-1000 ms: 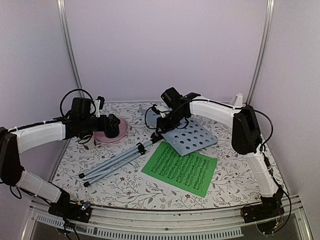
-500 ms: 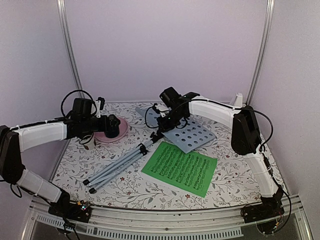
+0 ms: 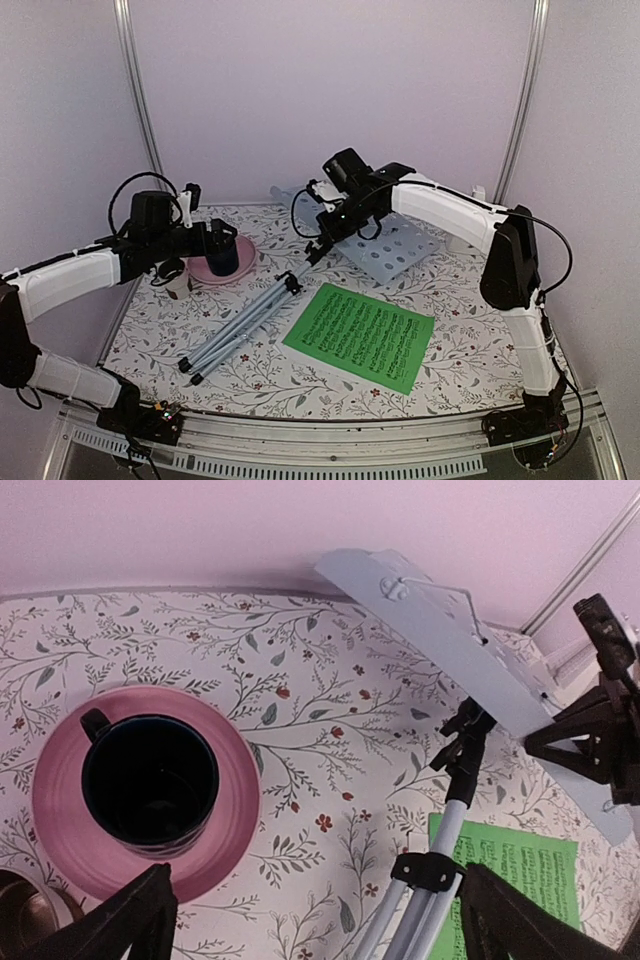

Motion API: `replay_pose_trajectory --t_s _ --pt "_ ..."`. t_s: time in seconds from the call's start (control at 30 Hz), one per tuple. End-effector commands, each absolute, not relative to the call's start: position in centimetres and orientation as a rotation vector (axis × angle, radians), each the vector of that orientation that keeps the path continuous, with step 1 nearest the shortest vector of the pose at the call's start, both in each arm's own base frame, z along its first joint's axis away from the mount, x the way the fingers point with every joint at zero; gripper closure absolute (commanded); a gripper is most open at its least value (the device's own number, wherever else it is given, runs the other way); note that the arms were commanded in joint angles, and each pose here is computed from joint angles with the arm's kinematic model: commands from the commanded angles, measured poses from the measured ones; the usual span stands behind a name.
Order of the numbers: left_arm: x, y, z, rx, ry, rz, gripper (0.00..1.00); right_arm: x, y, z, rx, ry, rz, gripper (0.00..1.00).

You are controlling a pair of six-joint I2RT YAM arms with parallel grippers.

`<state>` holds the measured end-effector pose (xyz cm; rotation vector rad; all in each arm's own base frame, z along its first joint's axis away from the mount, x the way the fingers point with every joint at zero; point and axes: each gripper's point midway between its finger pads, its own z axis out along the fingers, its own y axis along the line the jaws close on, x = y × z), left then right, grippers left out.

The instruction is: Set up the instrument practice props

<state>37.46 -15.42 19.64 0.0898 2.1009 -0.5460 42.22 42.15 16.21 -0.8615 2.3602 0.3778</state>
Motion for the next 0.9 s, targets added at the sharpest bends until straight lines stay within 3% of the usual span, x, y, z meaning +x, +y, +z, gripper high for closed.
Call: replay_pose_trajectory --t_s 0.0,0.3,0.57,0.87 --pt "36.4 -16.2 23.1 0.125 1.979 -0.617 0.01 42.6 42.0 37.3 -0.737 1.81 0.393 1.0" --pt "33.3 -17.1 28.2 0.252 1.796 -0.718 0.01 38.7 41.0 49.1 -0.699 1.462 0.281 1.0" --pt "30.5 -20.0 27.0 0.414 1.701 -0.901 0.14 34.2 39.8 57.2 -0.689 1.143 0.053 1.0" --pt "30.8 -22.7 26.2 0.512 1.679 -0.791 0.27 30.3 39.0 62.6 -0.633 0.936 -0.047 1.0"
